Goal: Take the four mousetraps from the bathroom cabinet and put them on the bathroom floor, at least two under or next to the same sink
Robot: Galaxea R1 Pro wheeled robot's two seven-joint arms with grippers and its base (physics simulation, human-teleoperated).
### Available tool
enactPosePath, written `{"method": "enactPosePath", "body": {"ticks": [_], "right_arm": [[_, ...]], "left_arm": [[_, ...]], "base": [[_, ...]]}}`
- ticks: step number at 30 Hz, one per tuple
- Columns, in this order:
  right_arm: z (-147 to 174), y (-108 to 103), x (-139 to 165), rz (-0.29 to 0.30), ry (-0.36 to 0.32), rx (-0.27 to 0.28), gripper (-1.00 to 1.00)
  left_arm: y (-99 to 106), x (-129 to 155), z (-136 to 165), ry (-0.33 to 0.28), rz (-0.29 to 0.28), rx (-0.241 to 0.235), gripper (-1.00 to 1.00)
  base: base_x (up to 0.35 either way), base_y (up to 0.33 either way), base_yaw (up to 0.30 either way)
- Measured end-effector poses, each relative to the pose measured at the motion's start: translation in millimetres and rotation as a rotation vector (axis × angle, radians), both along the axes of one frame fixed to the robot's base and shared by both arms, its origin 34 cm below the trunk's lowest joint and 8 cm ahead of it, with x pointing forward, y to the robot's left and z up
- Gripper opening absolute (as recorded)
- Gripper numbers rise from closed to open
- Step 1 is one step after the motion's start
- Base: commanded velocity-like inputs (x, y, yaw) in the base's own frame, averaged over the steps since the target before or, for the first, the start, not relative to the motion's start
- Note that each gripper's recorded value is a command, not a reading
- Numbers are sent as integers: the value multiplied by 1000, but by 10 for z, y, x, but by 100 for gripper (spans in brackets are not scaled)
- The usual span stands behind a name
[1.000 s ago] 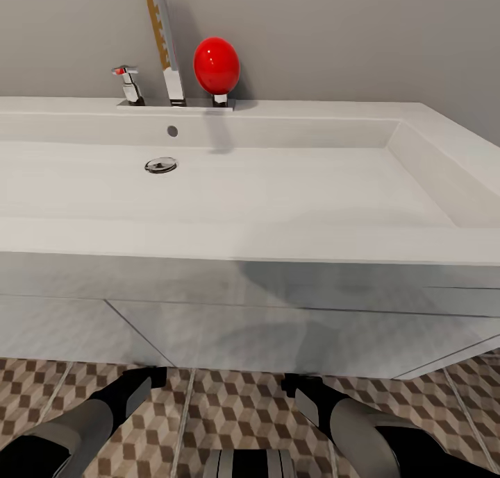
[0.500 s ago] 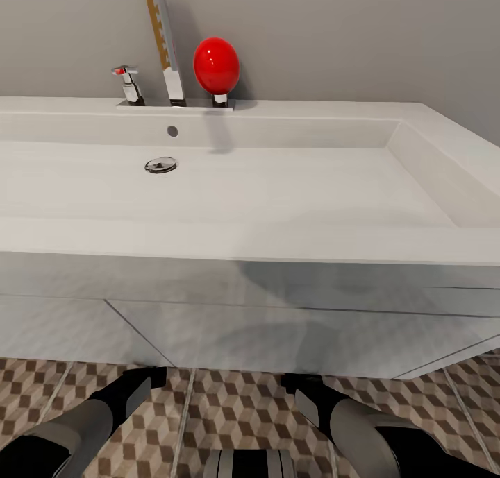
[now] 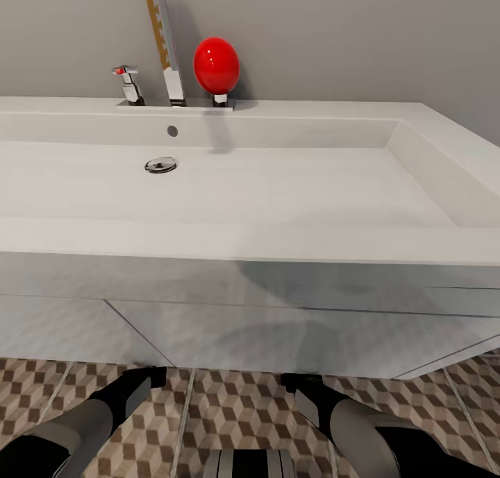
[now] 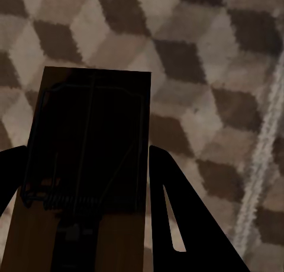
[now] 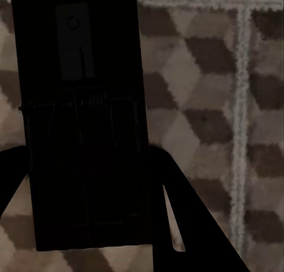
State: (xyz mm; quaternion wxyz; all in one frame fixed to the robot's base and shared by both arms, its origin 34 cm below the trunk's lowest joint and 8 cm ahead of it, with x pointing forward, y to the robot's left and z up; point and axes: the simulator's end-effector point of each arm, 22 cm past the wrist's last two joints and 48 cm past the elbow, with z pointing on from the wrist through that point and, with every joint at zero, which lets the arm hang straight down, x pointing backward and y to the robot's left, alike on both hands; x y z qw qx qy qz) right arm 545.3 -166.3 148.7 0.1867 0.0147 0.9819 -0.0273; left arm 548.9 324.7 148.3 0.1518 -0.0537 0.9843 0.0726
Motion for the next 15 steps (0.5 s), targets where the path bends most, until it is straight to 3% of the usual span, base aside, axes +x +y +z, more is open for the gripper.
{"method": "enactPosePath", "body": {"ticks": [6, 15], "right_arm": [[32, -3, 76, -6, -42, 1, -100], [36, -3, 84, -6, -47, 1, -100]], "left_arm": [[-5, -1, -1, -1, 6, -3, -100], [0, 1, 1, -1, 2, -1, -100]], "base": [[0, 0, 0], [0, 0, 0]]}}
